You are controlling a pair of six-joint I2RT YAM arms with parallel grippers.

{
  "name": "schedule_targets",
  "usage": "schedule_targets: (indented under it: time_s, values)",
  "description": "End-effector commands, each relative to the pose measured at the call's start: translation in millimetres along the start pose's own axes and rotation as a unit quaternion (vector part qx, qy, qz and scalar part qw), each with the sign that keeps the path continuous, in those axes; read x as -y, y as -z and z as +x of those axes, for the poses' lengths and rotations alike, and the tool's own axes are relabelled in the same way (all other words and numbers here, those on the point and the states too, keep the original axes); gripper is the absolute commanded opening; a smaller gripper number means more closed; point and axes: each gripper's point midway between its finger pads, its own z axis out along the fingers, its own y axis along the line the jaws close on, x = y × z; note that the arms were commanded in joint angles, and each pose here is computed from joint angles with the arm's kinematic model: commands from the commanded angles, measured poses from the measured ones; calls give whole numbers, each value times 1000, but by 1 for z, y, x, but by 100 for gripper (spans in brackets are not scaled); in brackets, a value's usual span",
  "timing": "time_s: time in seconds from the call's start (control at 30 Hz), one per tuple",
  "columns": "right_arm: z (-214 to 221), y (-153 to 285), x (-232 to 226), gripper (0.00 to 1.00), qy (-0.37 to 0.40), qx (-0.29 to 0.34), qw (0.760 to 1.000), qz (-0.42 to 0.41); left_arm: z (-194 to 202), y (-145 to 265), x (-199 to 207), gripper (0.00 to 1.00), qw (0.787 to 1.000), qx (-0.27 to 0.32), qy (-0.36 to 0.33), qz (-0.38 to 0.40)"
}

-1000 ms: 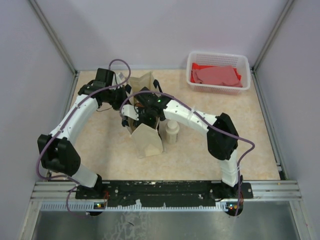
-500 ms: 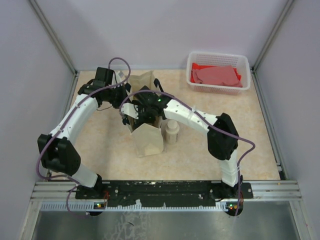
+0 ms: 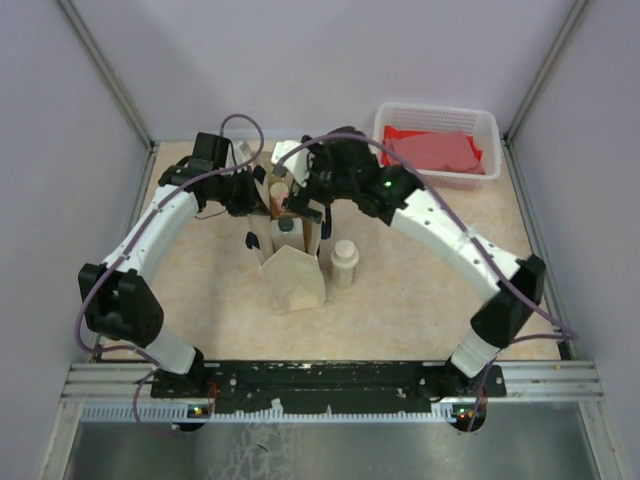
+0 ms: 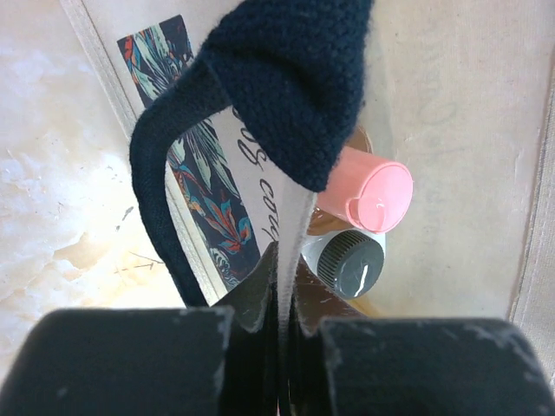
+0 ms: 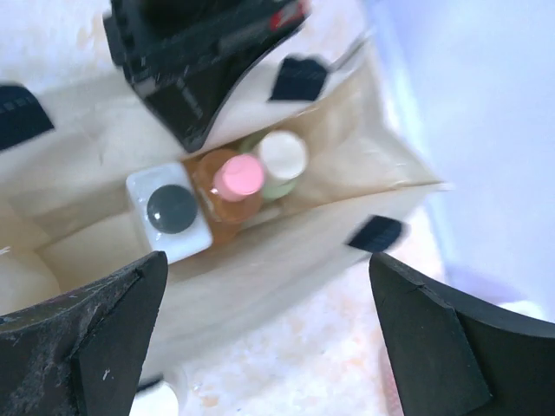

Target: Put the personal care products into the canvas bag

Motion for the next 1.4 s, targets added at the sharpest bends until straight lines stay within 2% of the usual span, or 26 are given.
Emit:
schedule_targets:
  time_s: [0.0, 0.17, 0.4, 0.63, 0.73, 0.93, 1.37]
  values:
    - [-51, 61, 22, 99, -2, 86, 995, 59, -8, -1, 5, 5, 1000, 4, -13, 7]
    - [-33, 87, 27, 99, -30, 69, 994, 83, -7, -1, 3, 5, 1000, 2, -13, 2]
    - [42, 91, -1, 99, -96, -20, 992, 78, -2, 1, 0, 5, 1000, -7, -9, -7]
    - [101, 91, -17, 99, -172, -37, 981, 76, -1, 1, 0, 5, 1000, -9, -9, -7]
    - [114, 82, -25, 99, -185, -49, 980, 62, 0, 2, 0, 5, 1000, -10, -9, -8]
    - [118, 63, -39, 99, -213, -32, 976, 19, -1, 6, -1, 5, 1000, -5, -11, -12]
    - [148, 27, -67, 99, -239, -89, 965, -59, 2, 6, -3, 5, 1000, -3, -7, -15]
